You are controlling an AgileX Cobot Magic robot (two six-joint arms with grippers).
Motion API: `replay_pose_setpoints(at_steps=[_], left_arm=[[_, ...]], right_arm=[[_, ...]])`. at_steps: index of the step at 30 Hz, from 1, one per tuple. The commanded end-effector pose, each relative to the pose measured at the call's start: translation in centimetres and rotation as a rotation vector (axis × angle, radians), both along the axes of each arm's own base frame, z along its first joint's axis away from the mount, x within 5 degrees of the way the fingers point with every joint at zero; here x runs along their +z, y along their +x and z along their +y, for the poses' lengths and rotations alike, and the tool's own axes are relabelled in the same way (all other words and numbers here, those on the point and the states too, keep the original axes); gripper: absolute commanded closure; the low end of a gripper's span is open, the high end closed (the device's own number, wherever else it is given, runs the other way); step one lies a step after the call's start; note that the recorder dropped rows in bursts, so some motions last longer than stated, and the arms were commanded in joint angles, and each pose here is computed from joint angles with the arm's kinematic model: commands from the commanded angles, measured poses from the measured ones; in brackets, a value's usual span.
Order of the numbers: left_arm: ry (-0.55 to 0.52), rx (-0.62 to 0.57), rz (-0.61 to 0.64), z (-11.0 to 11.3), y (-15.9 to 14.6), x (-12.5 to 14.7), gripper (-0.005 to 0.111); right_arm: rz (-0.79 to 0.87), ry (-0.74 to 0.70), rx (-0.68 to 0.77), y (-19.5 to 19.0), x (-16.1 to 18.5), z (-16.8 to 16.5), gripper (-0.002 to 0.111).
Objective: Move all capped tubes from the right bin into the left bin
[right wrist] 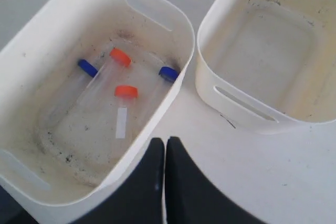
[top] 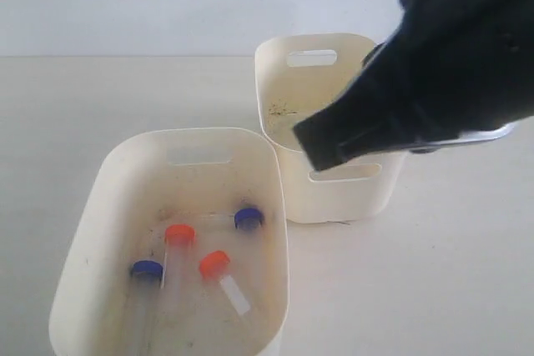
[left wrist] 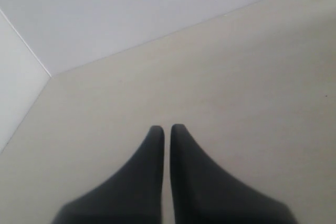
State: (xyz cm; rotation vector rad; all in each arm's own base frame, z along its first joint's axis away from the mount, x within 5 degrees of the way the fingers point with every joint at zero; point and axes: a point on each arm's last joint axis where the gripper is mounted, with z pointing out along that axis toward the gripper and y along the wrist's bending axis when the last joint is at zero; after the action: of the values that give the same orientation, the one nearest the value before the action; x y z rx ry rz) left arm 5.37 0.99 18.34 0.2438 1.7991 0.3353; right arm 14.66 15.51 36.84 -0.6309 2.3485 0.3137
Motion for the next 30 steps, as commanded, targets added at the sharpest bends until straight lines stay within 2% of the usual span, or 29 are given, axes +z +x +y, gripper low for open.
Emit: replay_pose_setpoints(at_steps=[1,12,14,17,22,30], left_arm=[[-0.012,-0.004,-0.007,0.0,0.0,0.1,0.102],[-0.012,-0.004,-0.007,0.0,0.0,0.1,0.102],[-0.012,-0.004,-0.007,0.0,0.0,0.1,0.102],[-0.012,-0.004,-0.007,0.0,0.0,0.1,0.102],[-0.012,-0.004,-0.007,0.0,0.0,0.1,0.102],[-0.012,-0.004,-0.007,0.0,0.0,0.1,0.102]], right_arm=[[-0.070,0.073,-0.010,-1.6,1.9,-2.2,0.109],[-0.218,0.212,-0.040,-4.1,5.0,-6.3,0.109],[-0.287,0.257,-0.077,-3.9,5.6,-7.2,0.109],[-0.474,0.291,-0.126,-3.1,5.2,-8.7,0.109],[-0.716,0.373,-0.254,-3.1,0.9,-11.3,0.109],[-0.703,0.388,-0.560,-6.0,-9.1,-14.8,0.109]])
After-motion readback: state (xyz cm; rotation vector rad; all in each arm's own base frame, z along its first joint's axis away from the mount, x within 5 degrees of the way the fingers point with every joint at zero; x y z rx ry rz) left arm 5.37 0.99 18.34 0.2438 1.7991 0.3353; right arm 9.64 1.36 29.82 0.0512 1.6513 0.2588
